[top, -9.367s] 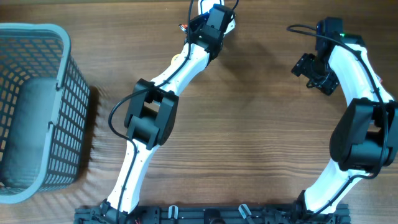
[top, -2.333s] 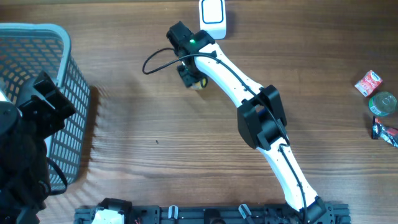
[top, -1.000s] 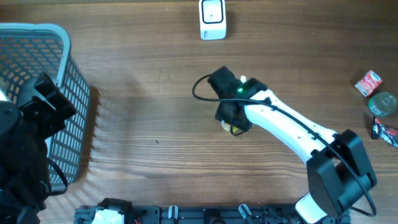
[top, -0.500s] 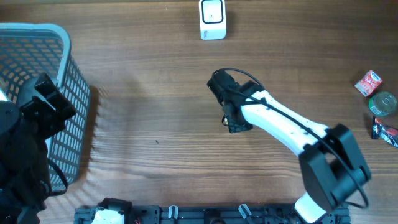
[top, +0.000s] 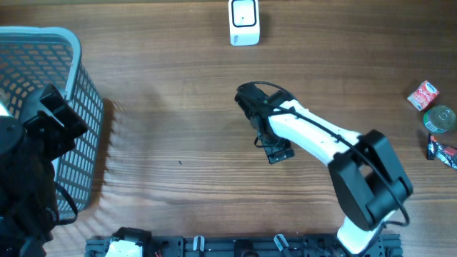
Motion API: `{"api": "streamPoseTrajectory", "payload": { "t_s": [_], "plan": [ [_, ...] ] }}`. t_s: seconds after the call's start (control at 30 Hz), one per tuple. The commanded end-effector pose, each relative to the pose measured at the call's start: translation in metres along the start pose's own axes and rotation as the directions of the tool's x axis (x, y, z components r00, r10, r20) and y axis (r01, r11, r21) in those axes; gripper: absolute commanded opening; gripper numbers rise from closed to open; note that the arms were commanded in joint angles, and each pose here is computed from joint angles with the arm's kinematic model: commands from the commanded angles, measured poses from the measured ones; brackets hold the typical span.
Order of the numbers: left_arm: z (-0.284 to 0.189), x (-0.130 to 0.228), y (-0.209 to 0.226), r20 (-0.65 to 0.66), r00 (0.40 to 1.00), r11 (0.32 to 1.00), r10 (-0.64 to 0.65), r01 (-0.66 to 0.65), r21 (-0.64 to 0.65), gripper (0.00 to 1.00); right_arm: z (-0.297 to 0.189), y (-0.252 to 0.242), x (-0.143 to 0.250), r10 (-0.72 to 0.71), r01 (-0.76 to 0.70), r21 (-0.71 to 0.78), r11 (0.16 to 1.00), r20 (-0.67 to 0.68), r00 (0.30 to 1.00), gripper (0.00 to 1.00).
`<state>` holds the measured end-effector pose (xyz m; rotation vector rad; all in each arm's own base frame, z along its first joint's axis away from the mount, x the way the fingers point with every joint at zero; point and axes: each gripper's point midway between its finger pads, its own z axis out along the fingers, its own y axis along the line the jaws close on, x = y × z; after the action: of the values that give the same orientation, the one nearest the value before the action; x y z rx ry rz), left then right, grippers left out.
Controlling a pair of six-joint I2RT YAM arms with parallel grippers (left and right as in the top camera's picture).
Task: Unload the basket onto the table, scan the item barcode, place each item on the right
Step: 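Lift the yellow container with the right gripper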
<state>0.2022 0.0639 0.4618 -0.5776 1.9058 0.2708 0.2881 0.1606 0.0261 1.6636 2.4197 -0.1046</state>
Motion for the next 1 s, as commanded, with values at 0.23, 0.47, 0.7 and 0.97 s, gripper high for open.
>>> {"api": "streamPoseTrajectory", "payload": {
  "t_s": [0.23,0.47,0.7,0.97],
  "plan": [
    [0.000,0.001,0.004,0.000,1.000,1.000,-0.011,0.011,-0.021,1.00,-0.113,0.011,-0.028,-0.452,0.460,-0.300,0.836,0.101,0.886,0.99],
    [0.000,0.002,0.005,-0.003,0.999,0.999,-0.038,0.038,-0.022,1.00,-0.172,-0.028,0.027,-0.844,0.838,-0.320,-0.443,0.463,-0.269,1.00],
    [0.000,0.009,0.009,-0.029,0.999,0.999,-0.038,0.037,-0.039,1.00,-0.150,0.030,-0.019,-0.785,0.914,0.064,-0.401,0.489,-0.380,1.00],
    [0.000,0.006,0.007,-0.018,0.999,0.998,-0.046,0.046,-0.033,1.00,-0.145,-0.005,0.026,-0.590,0.644,-0.104,-0.758,0.531,-0.608,1.00]
  ]
}}
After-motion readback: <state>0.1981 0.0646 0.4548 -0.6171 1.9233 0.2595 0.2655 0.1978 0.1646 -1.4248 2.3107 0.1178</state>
